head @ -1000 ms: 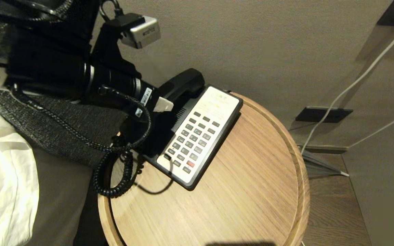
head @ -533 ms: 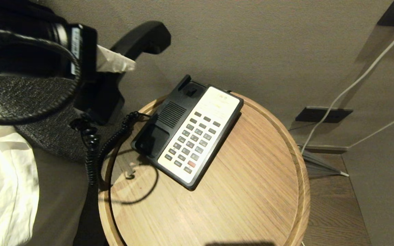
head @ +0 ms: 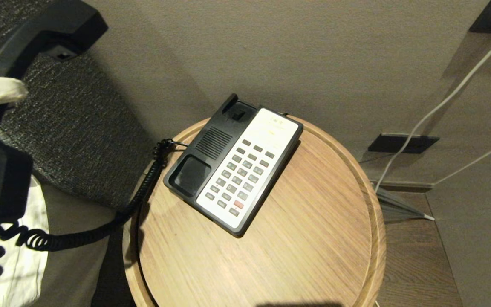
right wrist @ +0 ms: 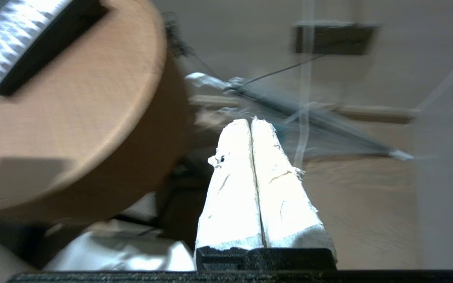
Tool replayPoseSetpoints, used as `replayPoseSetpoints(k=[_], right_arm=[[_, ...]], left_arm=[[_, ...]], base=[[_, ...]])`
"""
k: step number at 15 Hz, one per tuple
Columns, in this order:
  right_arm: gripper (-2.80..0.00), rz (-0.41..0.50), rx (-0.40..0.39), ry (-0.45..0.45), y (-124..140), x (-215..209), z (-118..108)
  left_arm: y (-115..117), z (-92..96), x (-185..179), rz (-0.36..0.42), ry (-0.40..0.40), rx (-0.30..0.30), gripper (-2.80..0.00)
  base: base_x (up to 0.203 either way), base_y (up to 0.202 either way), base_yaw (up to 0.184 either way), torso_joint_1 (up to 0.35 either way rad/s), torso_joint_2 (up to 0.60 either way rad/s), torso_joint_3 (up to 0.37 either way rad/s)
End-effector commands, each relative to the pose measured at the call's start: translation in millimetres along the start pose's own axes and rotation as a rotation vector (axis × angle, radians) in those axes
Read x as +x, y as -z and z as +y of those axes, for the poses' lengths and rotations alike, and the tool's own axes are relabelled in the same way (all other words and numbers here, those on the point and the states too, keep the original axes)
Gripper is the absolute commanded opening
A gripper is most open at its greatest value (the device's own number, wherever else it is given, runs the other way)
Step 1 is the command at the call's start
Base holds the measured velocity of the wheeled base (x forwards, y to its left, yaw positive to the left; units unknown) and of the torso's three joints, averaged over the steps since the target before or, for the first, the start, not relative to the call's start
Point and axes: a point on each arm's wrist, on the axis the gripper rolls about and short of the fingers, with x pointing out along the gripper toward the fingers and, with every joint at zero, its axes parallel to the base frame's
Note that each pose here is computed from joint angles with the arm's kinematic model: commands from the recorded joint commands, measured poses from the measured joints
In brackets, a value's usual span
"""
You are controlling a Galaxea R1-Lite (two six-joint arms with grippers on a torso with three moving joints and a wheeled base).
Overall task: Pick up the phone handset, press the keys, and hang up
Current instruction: Dial the number
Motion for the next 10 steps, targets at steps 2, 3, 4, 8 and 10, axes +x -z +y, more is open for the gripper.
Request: replayPoseSetpoints(k=[2, 3, 4, 8, 10], right_arm=[[-2.8, 0.237, 0.056, -0.058, -76.2, 62.2, -2.0], [-2.8, 0.32, 0.069, -0.078, -91.5, 95.3, -5.3], [-2.8, 0.382, 0.078, -0.101, -104.7, 129.8, -8.5], [-2.8, 0.464, 0.026, -0.274, -142.6, 246.4, 21.9], [-2.8, 0.489, 0.005, -0.411, -144.3, 275.6, 76.2]], left_arm=[[18.1, 13.4, -50.9, -0.156, 0.044, -0.051, -2.8], [22.8, 15.8, -56.8, -0.176, 0.053, -0.08, -2.8], [24.4, 16.8, -63.0, -0.202, 0.077, -0.12, -2.8], [37.1, 20.0, -63.9, -0.178, 0.094, -0.178, -2.8], [53.1, 24.9, -69.4, -0.152, 0.117, -0.167, -2.8]], base=[[0.0, 0.0, 0.0, 0.0, 0.0, 0.0], [0.0, 0.0, 0.0, 0.0, 0.0, 0.0], [0.0, 0.0, 0.0, 0.0, 0.0, 0.0], [0.0, 0.0, 0.0, 0.0, 0.0, 0.0], [0.0, 0.0, 0.0, 0.0, 0.0, 0.0]])
